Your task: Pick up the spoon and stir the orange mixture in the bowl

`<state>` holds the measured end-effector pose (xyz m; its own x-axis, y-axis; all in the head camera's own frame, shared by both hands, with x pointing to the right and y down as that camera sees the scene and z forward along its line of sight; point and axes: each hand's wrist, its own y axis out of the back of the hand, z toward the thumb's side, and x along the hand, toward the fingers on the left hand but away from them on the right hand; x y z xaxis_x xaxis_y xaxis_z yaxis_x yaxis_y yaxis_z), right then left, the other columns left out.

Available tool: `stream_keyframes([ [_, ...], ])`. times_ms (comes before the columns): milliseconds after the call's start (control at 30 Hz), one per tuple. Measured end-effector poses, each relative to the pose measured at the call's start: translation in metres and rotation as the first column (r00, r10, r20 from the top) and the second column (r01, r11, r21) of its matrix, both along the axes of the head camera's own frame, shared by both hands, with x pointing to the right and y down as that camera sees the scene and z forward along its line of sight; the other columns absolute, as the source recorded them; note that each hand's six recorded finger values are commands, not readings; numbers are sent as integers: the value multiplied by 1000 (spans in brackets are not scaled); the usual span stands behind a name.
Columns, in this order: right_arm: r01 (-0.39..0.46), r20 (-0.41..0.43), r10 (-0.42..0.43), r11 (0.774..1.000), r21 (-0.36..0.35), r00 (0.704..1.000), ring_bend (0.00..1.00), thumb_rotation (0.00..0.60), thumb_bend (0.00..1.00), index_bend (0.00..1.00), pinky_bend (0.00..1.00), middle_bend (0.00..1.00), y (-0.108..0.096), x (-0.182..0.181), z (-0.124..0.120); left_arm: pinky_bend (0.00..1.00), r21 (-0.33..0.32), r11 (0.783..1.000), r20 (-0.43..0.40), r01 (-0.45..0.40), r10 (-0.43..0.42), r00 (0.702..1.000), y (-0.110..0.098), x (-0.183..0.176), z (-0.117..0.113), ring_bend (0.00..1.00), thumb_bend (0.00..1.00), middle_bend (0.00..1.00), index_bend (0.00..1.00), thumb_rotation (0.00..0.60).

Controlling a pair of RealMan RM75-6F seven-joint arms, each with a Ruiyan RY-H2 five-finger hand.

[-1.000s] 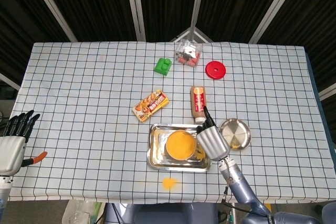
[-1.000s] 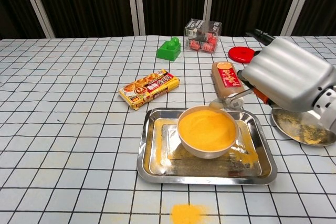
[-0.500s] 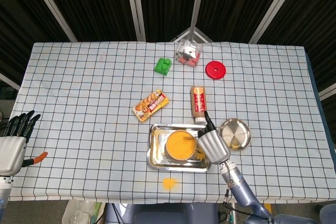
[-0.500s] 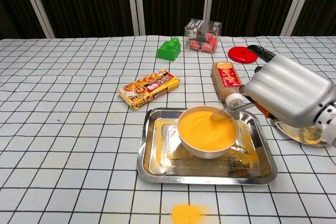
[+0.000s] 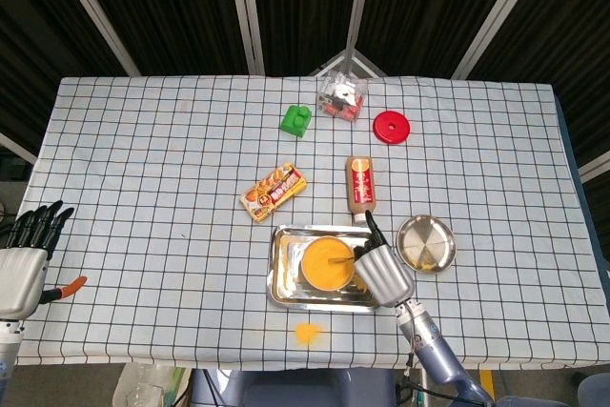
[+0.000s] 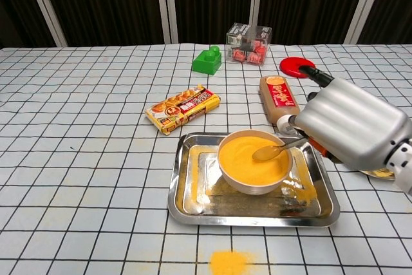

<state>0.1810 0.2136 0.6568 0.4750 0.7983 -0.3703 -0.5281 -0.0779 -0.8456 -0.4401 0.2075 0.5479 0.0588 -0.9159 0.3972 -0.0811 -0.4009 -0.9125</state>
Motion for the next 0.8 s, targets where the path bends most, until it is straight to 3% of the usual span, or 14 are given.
stream_keyframes([
  [400,43,41,-41,998,-37,998,472,600,833,950,0,797,18,-10,-8,0,1,1000,1,0,0,1000,0,0,0,0,0,0,0,600],
  [800,56,75,-57,998,23,996,472,600,832,950,0,797,7,-16,-21,0,2,1000,1,0,0,1000,0,0,0,0,0,0,0,600],
])
